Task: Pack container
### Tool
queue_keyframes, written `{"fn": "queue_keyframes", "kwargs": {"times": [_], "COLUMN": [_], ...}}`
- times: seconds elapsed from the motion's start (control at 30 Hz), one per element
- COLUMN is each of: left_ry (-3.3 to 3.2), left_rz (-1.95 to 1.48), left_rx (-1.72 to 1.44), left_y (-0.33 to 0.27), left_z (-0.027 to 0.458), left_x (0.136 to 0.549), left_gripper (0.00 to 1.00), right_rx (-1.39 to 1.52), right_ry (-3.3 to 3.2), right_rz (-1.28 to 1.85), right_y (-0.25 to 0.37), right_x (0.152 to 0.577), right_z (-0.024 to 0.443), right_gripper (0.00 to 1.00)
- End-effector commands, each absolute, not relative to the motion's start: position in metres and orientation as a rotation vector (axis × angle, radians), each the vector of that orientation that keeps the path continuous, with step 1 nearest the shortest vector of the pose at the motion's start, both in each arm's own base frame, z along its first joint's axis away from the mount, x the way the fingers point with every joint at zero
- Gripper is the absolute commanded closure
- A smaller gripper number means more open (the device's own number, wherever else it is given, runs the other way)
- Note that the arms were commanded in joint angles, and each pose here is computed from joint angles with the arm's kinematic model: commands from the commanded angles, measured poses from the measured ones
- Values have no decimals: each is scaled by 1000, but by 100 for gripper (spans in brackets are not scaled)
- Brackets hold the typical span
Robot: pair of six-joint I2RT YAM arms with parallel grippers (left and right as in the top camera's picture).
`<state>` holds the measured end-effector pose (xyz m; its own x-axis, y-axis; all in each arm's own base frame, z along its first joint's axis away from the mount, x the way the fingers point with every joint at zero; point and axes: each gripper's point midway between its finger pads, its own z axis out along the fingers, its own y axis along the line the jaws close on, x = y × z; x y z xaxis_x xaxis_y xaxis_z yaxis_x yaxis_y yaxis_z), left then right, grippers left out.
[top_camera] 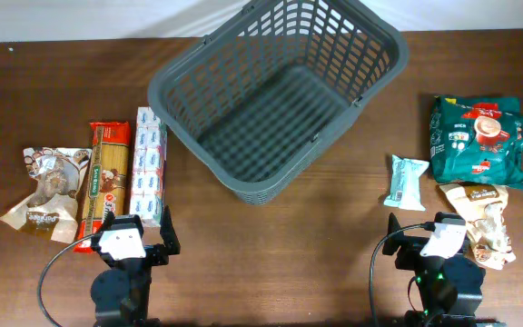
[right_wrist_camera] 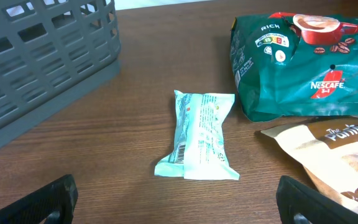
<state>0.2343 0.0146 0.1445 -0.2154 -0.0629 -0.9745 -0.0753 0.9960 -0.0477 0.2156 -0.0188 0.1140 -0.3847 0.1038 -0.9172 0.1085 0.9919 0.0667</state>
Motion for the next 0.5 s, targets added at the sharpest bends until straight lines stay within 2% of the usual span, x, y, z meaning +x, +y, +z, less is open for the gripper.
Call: {"fn": "queue_keyframes", "kwargs": {"times": [0.0,0.47], "left_ry": [1782,1820], "left_rz": [-8,-126], "left_rx": [-104,-22], "left_y": [13,-9], "left_z": [144,137], "left_x": [235,235], "left_gripper": [1,1], "right_rx": [160,109], "right_ry": [1963,1966], "right_rz": [-20,58], "right_y": [-22,-8], "right_x": [216,216], "right_z": [113,113], "right_gripper": [1,1]}}
